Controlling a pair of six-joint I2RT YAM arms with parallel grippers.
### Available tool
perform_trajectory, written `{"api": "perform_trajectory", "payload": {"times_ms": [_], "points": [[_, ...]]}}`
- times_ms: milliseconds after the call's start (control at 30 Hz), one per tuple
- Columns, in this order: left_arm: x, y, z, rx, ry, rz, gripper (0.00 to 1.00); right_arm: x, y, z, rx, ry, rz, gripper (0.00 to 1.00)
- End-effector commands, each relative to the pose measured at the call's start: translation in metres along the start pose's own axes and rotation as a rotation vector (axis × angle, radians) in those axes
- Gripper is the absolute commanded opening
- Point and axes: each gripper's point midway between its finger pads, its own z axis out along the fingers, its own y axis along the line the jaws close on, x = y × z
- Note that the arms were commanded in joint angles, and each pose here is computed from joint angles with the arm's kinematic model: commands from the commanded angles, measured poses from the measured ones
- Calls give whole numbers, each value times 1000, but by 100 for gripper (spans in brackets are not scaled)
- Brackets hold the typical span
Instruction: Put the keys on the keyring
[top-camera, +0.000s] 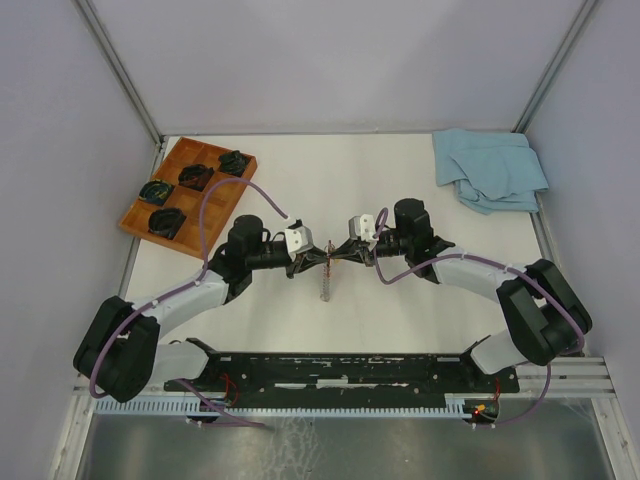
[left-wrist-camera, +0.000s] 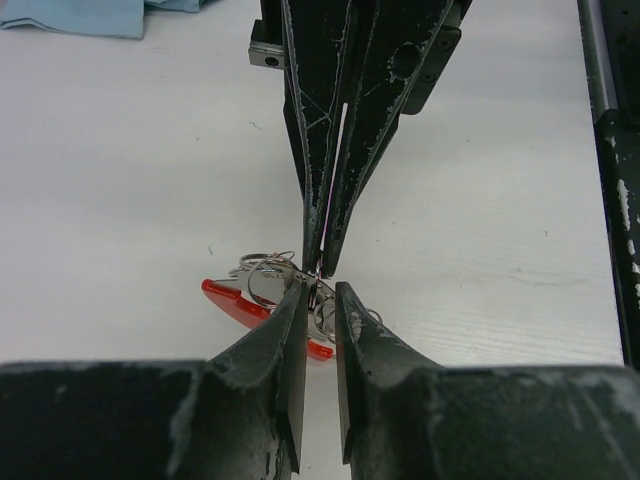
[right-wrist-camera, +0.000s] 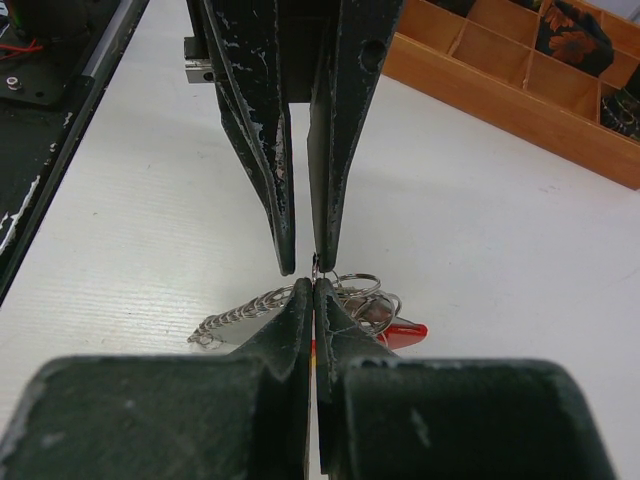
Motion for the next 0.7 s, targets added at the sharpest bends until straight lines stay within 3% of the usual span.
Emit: {"api": "perform_trajectory", "payload": {"times_ms": [0,667], "points": [[-17,9,3,-1,-32,82,23,-33,-8,0,-1,-60,-88,1],[-14,10,6,3,-24,75,19,-42,-7,-2,-6,-78,-98,1]]}}
